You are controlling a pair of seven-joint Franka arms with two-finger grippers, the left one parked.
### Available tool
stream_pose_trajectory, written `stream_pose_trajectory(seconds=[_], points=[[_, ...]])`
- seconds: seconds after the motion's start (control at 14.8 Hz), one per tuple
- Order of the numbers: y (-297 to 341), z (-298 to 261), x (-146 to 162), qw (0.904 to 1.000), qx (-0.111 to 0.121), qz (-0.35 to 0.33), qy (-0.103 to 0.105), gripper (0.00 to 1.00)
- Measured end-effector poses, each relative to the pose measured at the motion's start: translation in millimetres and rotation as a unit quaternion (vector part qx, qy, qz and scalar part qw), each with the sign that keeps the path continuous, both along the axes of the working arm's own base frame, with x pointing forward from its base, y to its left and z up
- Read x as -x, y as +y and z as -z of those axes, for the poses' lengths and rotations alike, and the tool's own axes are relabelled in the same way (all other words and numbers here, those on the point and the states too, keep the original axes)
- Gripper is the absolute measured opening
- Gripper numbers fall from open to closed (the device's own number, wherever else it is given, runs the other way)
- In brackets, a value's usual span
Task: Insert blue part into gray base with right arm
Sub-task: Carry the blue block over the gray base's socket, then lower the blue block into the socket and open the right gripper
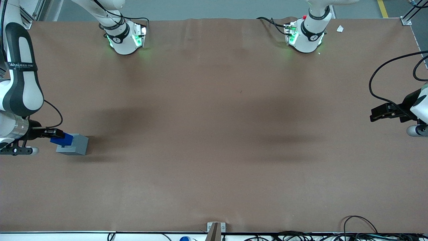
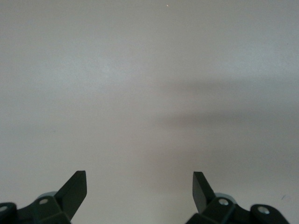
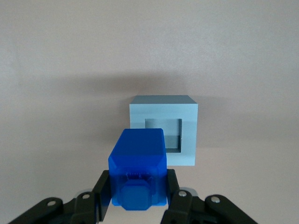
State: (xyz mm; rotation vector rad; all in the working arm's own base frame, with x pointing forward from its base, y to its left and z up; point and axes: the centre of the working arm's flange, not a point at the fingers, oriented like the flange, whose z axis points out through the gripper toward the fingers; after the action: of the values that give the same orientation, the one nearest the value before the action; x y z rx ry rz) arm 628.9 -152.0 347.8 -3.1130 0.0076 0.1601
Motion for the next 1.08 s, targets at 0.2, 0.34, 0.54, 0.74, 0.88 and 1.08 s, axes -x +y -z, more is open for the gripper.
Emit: stream_pose_trajectory(seconds=[0.2, 0.34, 0.54, 0.74, 0.88, 1.08], points=[[-4, 4, 0, 1.0000, 0.001, -0.004, -0.005, 0.51], [-8, 8, 0, 1.0000, 0.001, -0.002, -0.004, 0.51], [-20, 17, 2, 1.0000, 0.001, 0.007, -0.003, 0.51], [-28, 24, 4, 0.9999, 0.000, 0.013, 0.000, 0.51], [-28, 27, 4, 0.9999, 0.000, 0.013, 0.002, 0.51], [-27, 29, 3, 0.9999, -0.001, 0.011, 0.002, 0.51]])
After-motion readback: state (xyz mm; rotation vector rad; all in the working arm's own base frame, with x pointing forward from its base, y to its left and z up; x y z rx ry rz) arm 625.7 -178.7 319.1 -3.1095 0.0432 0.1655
